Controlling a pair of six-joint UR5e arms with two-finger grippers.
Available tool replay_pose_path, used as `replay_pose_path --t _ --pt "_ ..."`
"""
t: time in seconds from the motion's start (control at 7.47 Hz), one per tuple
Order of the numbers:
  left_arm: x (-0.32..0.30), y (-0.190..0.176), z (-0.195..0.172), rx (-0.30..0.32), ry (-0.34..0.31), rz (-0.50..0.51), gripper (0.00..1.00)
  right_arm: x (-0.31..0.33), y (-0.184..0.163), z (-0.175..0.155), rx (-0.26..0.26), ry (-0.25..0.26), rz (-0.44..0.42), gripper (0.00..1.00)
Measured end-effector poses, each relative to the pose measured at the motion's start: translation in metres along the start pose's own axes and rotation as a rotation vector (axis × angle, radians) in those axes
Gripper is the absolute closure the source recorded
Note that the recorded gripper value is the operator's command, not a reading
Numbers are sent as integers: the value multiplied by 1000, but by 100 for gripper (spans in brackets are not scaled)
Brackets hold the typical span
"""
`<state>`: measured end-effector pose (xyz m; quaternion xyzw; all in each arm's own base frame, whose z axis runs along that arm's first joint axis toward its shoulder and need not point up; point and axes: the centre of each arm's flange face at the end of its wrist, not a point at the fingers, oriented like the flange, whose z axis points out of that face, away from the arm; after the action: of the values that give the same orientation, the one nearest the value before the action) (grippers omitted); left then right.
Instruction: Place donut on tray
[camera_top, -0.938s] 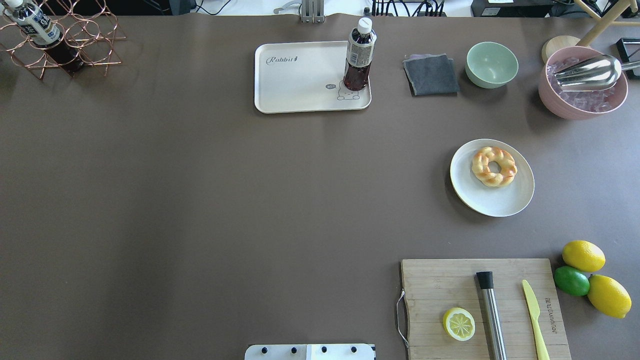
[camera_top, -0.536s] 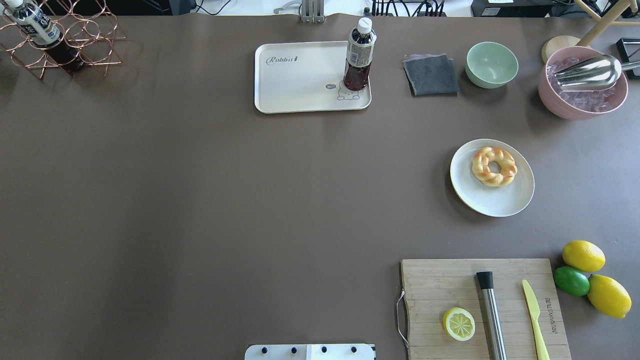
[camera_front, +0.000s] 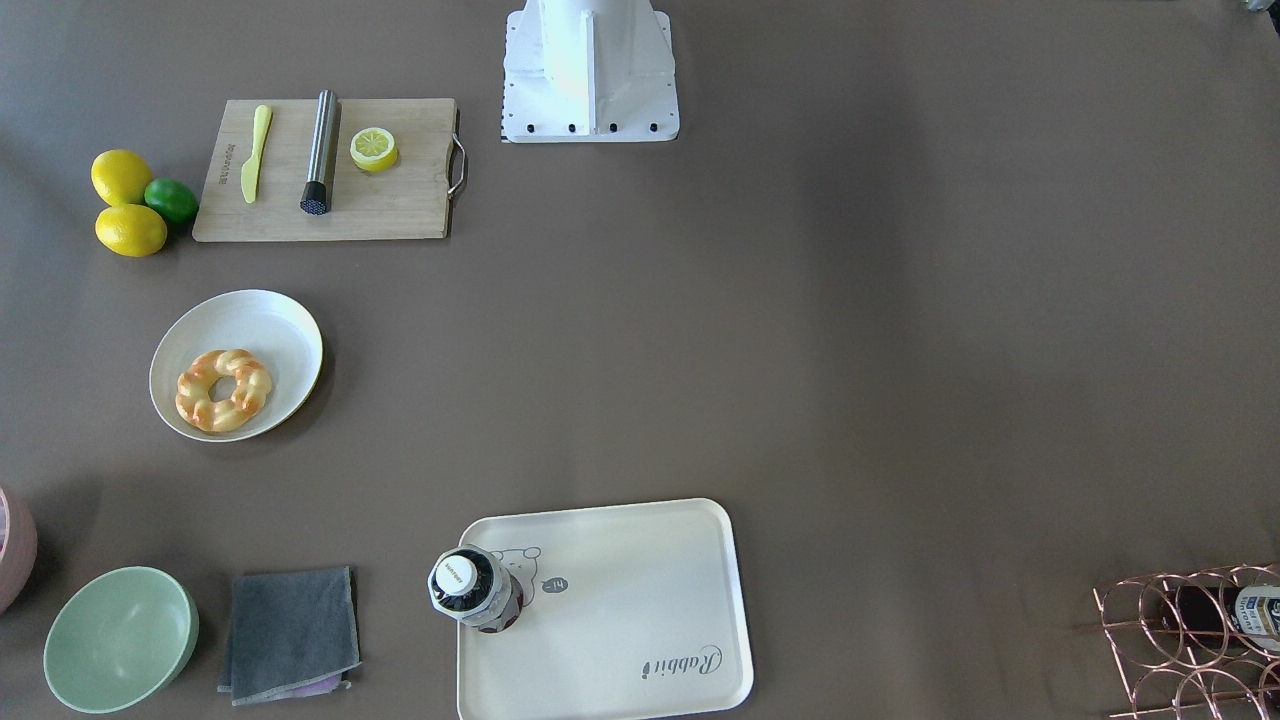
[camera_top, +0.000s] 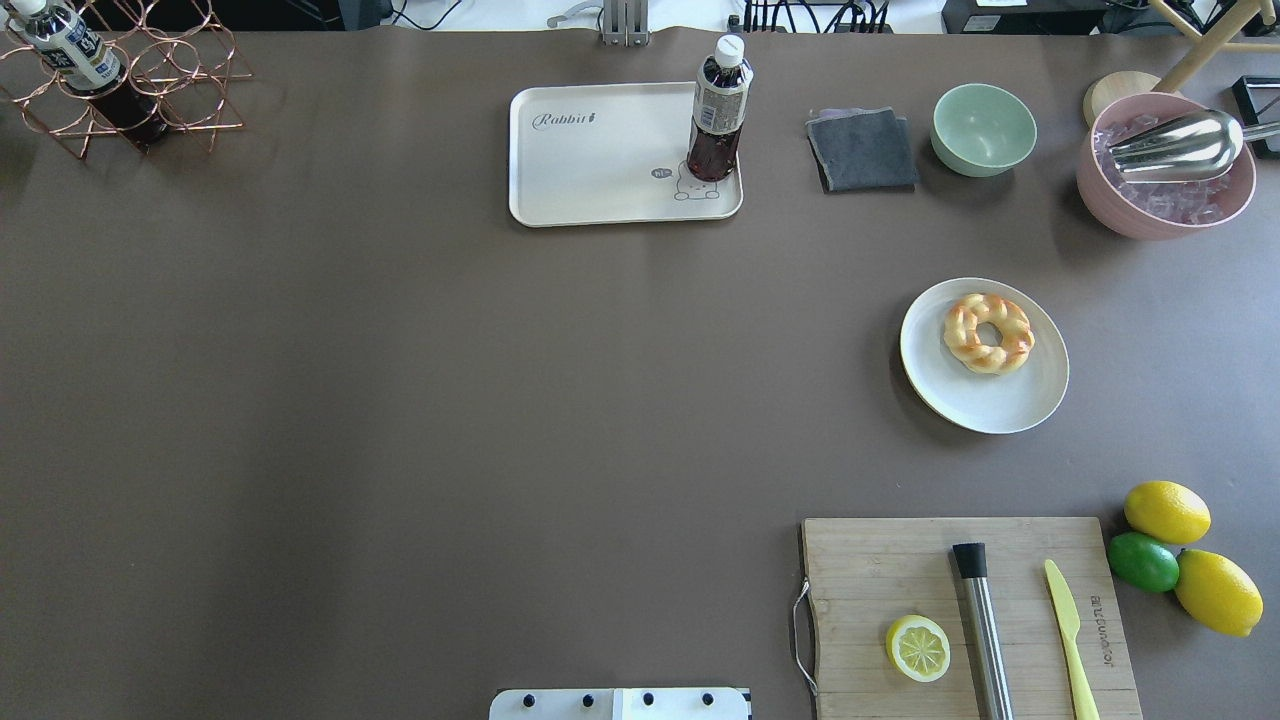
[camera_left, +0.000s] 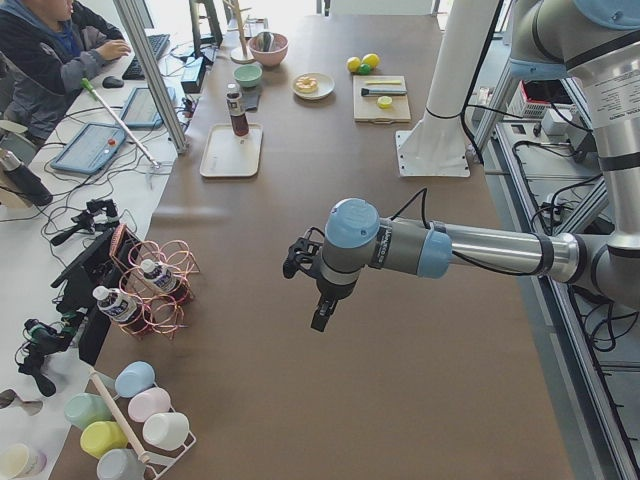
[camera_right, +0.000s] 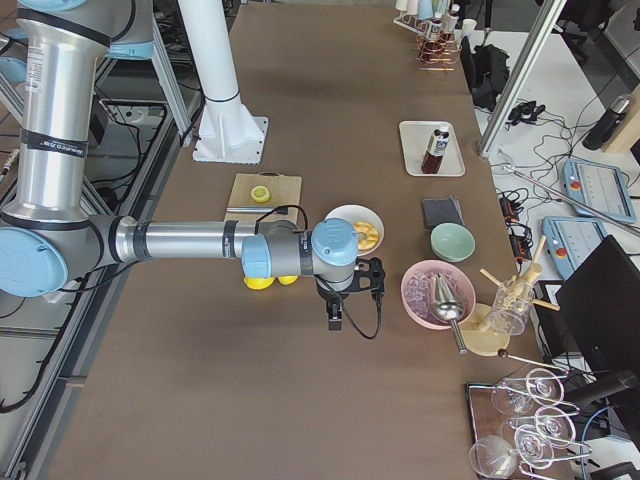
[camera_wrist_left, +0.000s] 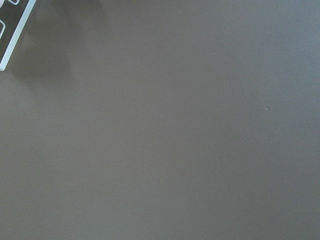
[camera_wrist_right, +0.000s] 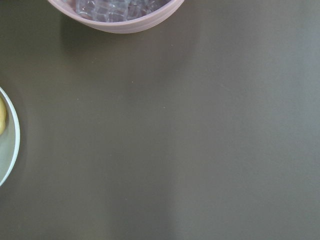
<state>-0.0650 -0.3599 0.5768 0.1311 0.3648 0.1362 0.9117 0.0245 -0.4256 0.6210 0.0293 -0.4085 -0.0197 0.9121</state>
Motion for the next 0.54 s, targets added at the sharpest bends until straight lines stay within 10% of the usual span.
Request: replay_pose_path --t 0.54 --pt "-1 1 1 -3 1 -3 3 -96 -27 85 28 -30 78 17"
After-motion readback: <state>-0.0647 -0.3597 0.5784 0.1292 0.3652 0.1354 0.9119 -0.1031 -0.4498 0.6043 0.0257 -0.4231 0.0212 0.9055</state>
